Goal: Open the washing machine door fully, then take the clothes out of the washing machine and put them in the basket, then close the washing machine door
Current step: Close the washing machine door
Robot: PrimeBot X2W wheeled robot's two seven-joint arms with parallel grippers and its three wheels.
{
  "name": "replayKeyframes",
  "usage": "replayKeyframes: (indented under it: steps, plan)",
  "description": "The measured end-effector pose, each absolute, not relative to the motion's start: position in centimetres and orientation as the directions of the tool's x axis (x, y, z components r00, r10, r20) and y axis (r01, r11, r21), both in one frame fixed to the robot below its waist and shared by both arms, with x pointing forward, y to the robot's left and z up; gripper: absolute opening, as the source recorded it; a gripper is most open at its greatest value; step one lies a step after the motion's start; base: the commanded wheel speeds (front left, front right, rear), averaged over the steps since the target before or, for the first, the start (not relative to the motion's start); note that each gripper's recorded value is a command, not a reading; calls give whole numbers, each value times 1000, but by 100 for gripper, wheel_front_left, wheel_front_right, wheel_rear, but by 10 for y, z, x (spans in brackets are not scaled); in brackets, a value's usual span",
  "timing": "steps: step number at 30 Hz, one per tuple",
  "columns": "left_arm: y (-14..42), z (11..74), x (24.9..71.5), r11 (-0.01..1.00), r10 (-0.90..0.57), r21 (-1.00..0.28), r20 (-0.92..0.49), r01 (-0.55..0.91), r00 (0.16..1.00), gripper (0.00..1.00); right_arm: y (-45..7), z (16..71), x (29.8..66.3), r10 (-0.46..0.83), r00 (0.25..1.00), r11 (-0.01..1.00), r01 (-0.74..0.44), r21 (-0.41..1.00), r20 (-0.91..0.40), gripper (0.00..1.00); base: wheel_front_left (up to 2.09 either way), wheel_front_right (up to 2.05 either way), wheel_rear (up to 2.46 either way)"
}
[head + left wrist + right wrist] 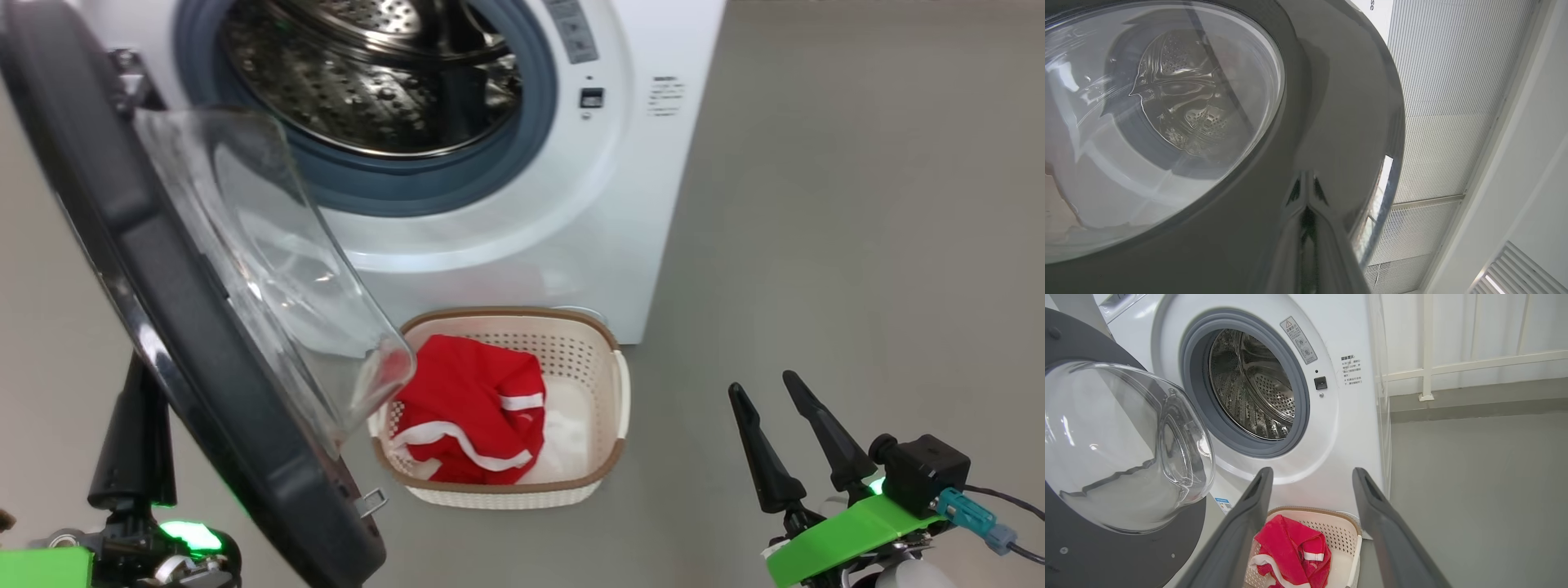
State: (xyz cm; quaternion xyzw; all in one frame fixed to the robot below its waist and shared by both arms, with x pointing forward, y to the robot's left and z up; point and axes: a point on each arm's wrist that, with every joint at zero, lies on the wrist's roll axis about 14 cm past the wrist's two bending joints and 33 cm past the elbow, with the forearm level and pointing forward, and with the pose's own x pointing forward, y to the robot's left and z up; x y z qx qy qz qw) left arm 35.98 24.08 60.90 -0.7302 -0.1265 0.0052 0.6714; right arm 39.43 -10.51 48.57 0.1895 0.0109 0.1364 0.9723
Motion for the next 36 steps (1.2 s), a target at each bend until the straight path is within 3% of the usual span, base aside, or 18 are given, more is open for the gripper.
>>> replayKeyframes:
  steps: [19,36]
  plan:
    - [155,618,447,-91,-42,-976,205,200,978,0,-165,488,391,65,997,904,-75,420,38,100,0,0,0]
    - [103,617,539,-208,-147,-962,208,175,967,0,-201,473,398,-22,1000,918,25,396,-12,100,0,0,0]
